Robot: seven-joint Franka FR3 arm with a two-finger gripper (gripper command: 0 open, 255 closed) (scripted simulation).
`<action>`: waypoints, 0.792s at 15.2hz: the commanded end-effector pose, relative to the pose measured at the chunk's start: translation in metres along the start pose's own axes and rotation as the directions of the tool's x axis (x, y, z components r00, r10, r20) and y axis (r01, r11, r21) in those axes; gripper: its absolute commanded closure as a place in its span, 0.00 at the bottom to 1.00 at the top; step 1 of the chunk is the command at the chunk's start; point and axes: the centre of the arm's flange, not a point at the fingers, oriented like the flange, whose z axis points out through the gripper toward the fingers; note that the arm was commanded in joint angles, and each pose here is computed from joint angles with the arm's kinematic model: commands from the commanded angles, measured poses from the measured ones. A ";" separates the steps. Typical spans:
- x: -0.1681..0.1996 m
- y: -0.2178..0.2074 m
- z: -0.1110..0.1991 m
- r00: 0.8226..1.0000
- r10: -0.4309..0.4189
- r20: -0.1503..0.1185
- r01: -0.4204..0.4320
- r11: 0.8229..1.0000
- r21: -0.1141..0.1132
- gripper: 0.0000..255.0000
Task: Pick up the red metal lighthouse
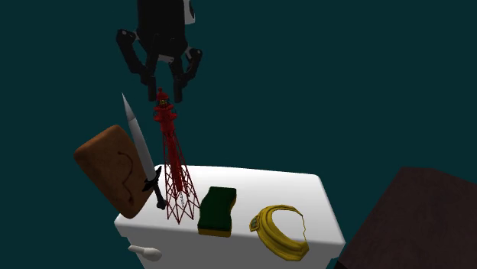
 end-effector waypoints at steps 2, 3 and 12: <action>-0.007 -0.004 -0.014 1.000 0.000 0.000 0.000 1.000 0.000 1.00; -0.009 -0.005 -0.019 1.000 0.000 0.000 0.000 1.000 0.000 1.00; -0.029 -0.018 -0.060 1.000 0.000 0.000 0.000 1.000 0.000 1.00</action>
